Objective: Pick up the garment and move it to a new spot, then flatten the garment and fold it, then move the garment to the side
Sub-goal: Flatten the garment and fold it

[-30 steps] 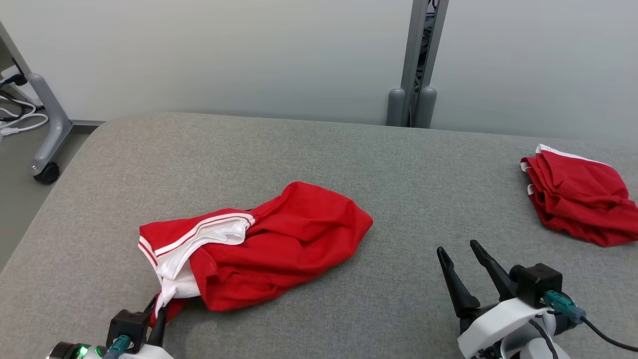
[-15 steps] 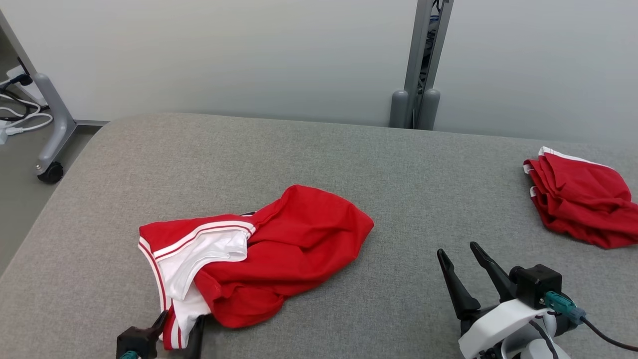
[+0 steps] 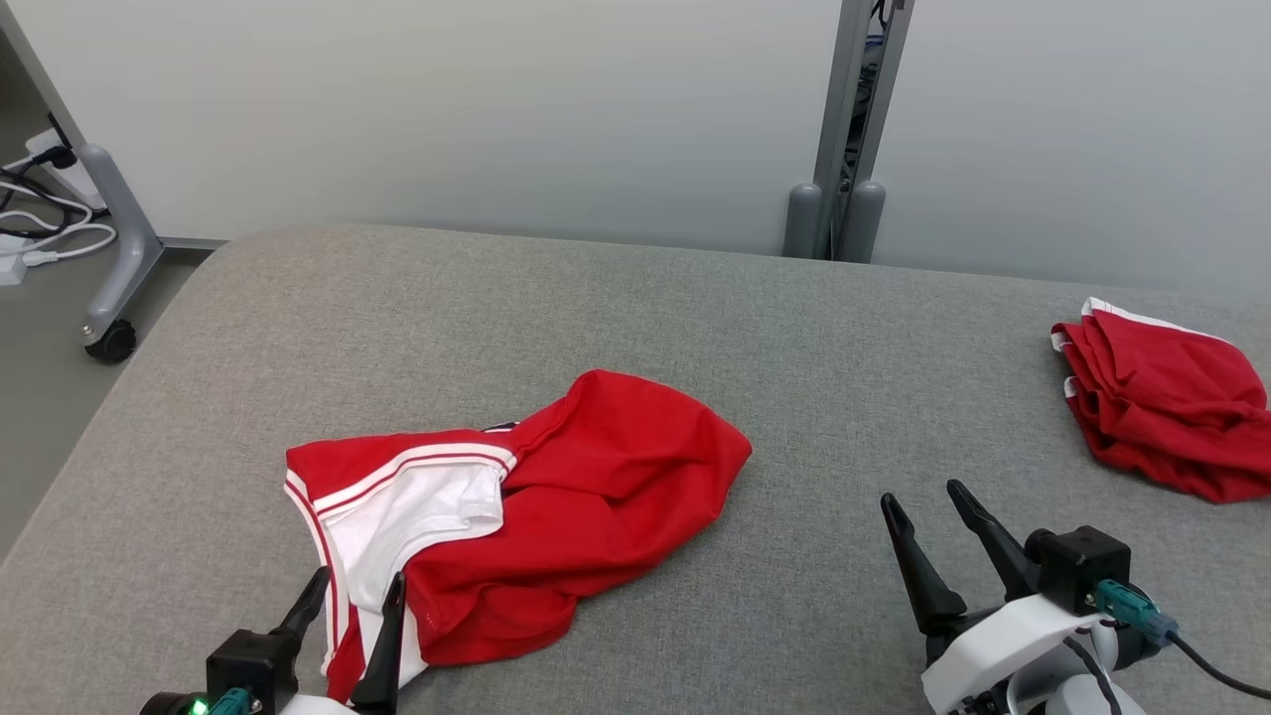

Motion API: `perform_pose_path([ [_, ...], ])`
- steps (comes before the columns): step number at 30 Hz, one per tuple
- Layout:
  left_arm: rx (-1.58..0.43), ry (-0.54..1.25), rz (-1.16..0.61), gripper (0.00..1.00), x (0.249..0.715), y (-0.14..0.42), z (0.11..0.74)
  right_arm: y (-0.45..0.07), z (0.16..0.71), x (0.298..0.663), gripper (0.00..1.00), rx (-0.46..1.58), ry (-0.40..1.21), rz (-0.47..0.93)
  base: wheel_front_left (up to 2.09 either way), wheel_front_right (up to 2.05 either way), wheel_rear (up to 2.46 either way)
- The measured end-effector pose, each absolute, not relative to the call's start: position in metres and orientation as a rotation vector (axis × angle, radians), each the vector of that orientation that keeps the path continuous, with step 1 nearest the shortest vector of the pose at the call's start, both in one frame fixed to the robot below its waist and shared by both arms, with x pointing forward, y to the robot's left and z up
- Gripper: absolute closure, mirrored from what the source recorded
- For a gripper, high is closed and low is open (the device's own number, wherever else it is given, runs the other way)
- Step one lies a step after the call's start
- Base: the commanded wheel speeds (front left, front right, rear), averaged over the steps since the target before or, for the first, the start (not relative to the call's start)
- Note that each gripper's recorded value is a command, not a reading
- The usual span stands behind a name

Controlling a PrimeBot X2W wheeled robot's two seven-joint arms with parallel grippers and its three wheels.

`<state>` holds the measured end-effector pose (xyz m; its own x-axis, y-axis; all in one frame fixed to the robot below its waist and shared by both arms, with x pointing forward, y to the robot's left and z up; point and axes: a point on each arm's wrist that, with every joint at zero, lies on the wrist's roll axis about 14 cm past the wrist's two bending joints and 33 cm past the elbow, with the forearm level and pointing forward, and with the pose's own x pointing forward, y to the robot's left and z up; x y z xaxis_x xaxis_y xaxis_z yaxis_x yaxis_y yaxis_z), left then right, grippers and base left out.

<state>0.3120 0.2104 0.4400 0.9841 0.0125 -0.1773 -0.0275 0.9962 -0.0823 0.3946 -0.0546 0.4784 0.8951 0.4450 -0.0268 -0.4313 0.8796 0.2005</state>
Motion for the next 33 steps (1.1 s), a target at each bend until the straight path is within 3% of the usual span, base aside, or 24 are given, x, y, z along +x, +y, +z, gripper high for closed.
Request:
perform_pose_path([
  [23, -0.096, -0.091, 0.201, 0.0, 0.329, 0.248, 0.51, -0.063, 0.469, 0.393, 0.0, 0.187, 0.099, 0.437, 0.0, 0.0, 0.0],
  [33, -0.092, -0.089, 0.219, 0.0, 0.324, 0.252, 0.507, -0.012, 0.468, 0.387, 0.0, 0.153, 0.159, 0.607, 0.0, 0.0, 0.0],
])
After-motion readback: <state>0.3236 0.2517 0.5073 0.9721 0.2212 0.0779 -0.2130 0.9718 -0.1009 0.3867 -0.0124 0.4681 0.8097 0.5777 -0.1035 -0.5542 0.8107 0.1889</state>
